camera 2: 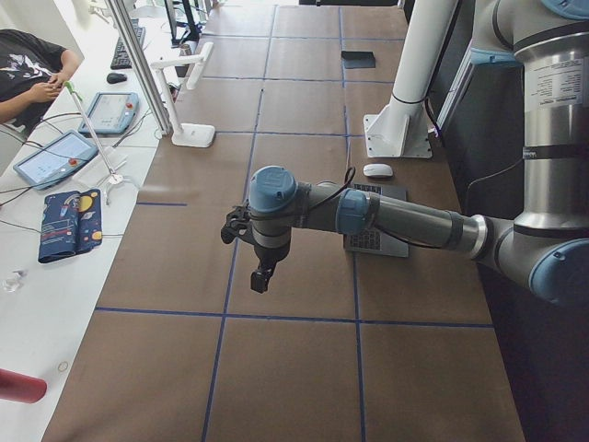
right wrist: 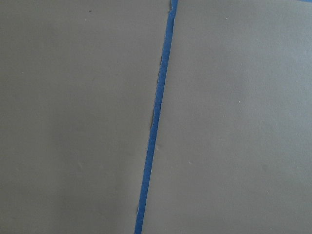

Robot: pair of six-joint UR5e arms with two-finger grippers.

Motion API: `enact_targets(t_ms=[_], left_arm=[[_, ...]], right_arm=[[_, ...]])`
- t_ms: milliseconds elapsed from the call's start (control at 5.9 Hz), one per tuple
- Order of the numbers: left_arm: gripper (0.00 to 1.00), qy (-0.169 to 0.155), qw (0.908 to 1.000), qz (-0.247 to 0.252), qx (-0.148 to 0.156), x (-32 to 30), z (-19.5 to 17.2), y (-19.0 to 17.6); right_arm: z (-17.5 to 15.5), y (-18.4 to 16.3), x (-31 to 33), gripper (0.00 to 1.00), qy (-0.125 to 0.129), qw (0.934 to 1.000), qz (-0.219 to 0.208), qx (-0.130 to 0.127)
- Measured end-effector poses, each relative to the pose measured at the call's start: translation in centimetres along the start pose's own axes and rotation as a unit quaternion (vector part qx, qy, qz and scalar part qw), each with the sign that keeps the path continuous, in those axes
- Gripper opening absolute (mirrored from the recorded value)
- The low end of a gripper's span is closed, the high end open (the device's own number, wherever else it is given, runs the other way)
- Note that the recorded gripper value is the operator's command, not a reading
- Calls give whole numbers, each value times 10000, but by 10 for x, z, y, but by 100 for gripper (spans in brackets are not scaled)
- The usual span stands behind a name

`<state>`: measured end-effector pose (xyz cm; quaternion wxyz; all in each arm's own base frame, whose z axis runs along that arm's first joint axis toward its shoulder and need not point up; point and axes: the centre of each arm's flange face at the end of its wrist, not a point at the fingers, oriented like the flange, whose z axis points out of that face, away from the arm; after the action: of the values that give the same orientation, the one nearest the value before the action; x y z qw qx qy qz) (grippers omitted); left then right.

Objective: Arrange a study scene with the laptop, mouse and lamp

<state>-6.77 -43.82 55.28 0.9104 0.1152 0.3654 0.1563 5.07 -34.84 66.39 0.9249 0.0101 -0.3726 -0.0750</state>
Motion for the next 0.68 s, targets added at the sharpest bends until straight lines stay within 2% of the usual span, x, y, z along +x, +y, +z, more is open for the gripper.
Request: enact_targets(t_ms=[169,339,678], left_arm=[[100,50,9997,211,130,17,-9,-5],[100,269,9979,525,257,46,-13,-12],[100,534,9898,1218,507,110,-35,-19]], right_arm=[[0,0,0,100,-3,10000,-5,-2],[0,1,0,100,-7,10000,-5,-7],[1,2,1,100,-10,10000,1,-14]])
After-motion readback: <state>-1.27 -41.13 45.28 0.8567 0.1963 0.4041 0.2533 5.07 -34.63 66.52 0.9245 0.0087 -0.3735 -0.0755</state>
